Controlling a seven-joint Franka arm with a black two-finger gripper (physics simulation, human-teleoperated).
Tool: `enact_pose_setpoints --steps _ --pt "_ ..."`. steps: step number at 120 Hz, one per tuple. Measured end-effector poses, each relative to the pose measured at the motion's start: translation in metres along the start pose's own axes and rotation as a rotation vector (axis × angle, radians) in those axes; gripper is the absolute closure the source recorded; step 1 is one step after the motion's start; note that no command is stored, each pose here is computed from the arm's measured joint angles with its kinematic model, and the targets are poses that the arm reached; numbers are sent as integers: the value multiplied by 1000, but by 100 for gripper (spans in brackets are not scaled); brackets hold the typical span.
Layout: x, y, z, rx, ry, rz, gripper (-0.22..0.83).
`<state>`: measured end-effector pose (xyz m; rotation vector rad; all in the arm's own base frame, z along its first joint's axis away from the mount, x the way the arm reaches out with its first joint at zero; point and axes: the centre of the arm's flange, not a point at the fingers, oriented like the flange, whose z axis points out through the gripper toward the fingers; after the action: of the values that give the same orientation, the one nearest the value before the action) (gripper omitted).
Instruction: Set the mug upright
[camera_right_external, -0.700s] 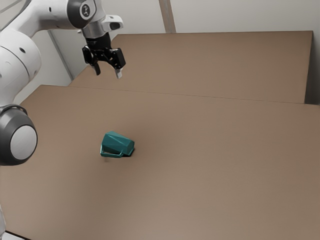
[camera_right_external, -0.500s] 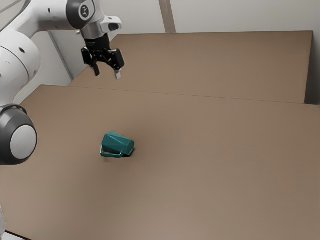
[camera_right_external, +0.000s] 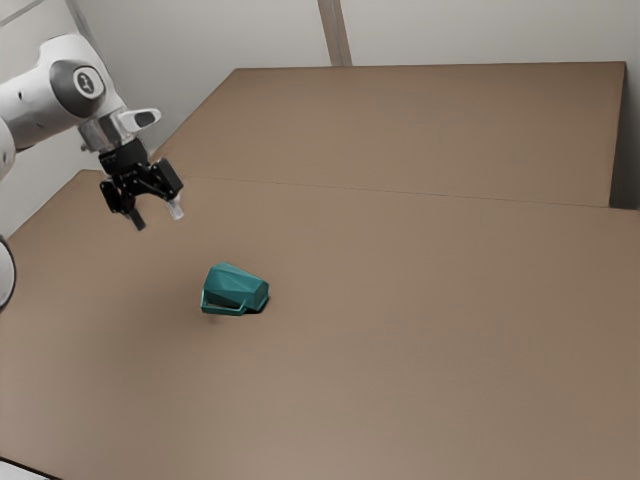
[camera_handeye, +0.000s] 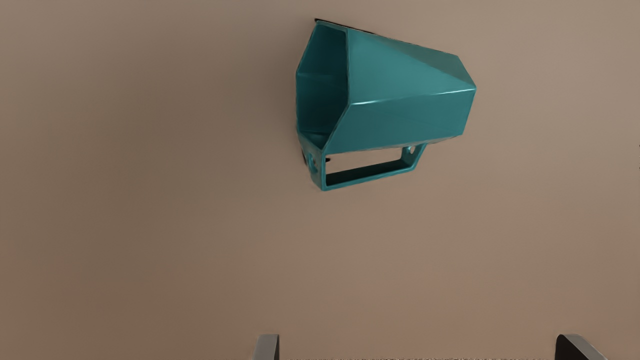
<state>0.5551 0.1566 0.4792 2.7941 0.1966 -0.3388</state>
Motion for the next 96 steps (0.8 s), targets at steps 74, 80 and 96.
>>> enact_pose_setpoints --steps 74,80,96 --pt "64 -60 107 -204 130 156 0" --pt "66 -60 109 -216 149 172 0" --pt "68 -64 123 -253 169 196 0"
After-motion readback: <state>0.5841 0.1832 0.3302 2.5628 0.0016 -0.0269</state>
